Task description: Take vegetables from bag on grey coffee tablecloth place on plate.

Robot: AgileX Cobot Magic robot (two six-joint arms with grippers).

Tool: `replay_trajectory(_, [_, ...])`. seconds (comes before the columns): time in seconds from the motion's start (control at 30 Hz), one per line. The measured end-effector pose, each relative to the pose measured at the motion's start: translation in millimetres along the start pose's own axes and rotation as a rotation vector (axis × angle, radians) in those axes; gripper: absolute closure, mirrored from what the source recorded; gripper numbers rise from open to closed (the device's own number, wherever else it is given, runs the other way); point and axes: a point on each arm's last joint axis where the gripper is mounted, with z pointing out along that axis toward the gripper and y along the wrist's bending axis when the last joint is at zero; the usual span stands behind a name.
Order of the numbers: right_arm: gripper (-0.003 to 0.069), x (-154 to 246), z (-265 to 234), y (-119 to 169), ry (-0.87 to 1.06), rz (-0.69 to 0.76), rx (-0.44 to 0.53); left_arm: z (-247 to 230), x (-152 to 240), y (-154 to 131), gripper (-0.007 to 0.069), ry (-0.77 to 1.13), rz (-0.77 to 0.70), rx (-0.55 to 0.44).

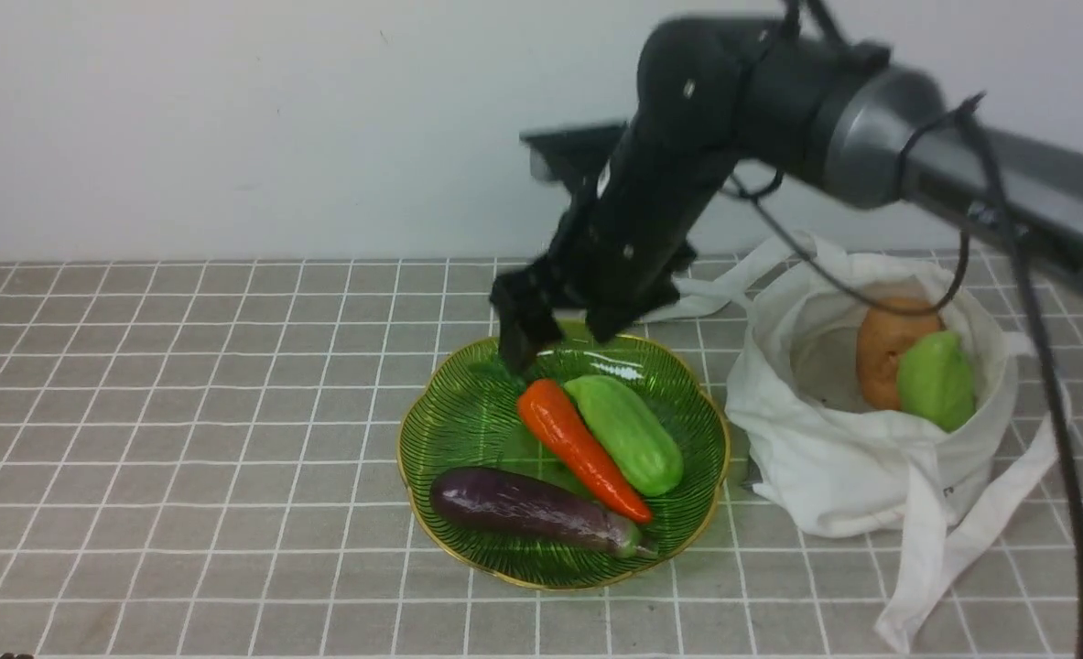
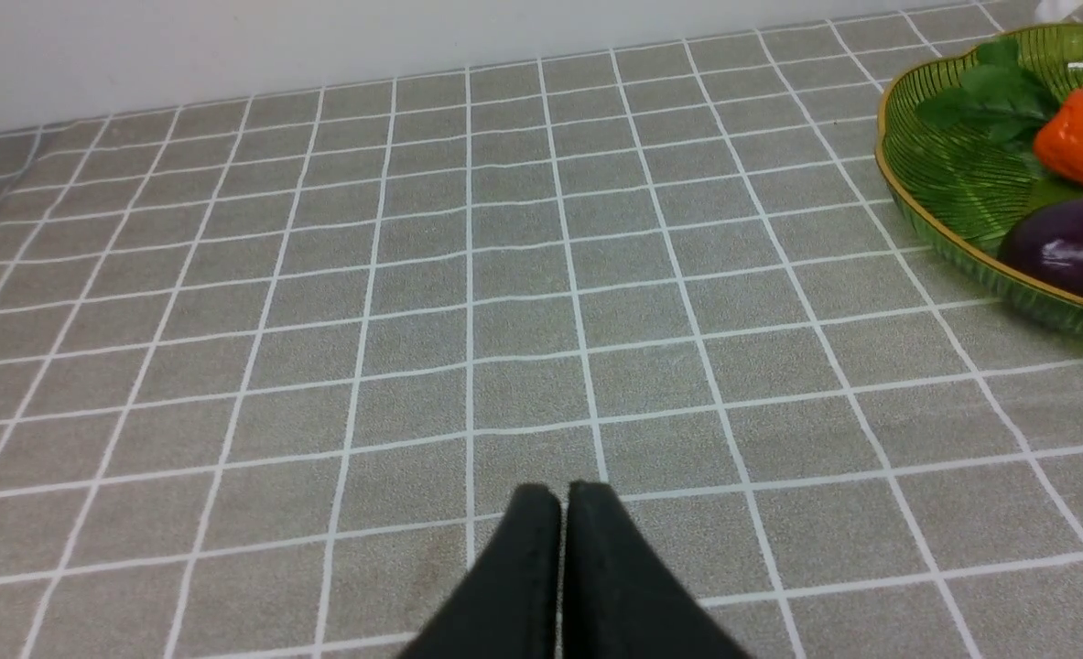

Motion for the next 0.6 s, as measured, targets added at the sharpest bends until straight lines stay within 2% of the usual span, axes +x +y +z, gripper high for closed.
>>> replay_trajectory(0.1, [0.0181,-2,-39,6,-0.074,-0.022,0.01,0,0,0,0.0633,0.0,0.0,0.0])
replay_trajectory(0.23, [0.039,2,-97,17,-0.178,-0.051,0.024,0,0,0,0.0633,0.0,0.0,0.0])
replay_trajectory(0.37, [0.0602,20,-181,30,-0.345,-0.094,0.056,0,0,0,0.0633,0.0,0.0,0.0])
replay_trajectory(0.47, [0.0659,44,-238,40,-0.463,-0.125,0.072,0,0,0,0.0633,0.0,0.0,0.0])
replay_trajectory(0.6, [0.0671,80,-283,45,-0.543,-0.148,0.105,0,0,0,0.0633,0.0,0.0,0.0])
